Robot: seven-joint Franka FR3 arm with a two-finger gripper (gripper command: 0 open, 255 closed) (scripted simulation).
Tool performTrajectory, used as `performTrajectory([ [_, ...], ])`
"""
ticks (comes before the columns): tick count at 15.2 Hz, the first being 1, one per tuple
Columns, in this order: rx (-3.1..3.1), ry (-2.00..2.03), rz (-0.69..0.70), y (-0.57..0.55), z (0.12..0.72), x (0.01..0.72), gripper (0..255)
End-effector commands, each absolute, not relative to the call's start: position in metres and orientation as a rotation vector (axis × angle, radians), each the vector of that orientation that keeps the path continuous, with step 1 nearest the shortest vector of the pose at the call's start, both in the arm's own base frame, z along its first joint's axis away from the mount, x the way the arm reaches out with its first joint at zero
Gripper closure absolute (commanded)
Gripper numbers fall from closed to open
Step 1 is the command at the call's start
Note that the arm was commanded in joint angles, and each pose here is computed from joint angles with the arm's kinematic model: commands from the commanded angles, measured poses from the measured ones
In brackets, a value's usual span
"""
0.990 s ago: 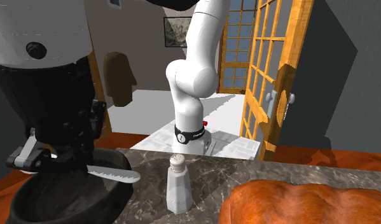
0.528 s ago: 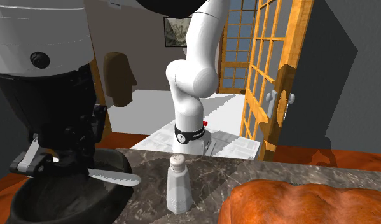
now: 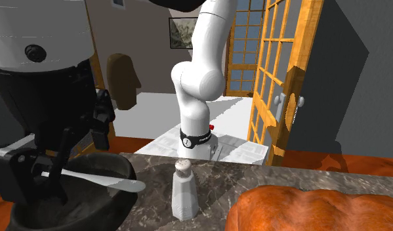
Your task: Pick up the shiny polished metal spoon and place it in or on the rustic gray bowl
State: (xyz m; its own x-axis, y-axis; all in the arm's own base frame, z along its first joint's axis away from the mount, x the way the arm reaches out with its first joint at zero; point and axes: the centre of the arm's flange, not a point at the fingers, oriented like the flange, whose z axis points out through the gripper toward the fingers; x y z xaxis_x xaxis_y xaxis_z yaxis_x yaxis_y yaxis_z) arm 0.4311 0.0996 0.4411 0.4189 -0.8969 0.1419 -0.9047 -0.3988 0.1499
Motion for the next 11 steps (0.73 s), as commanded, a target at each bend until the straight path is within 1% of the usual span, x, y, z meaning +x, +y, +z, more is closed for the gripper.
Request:
performTrajectory([
  [1,2.469,-1.59,0.056,0.104,0.461,0.431,0],
  [3,2.469,-1.59,0.056,0.108,0.484,0.433,0],
  [11,2.469,-1.59,0.056,0.108,0.484,0.433,0],
])
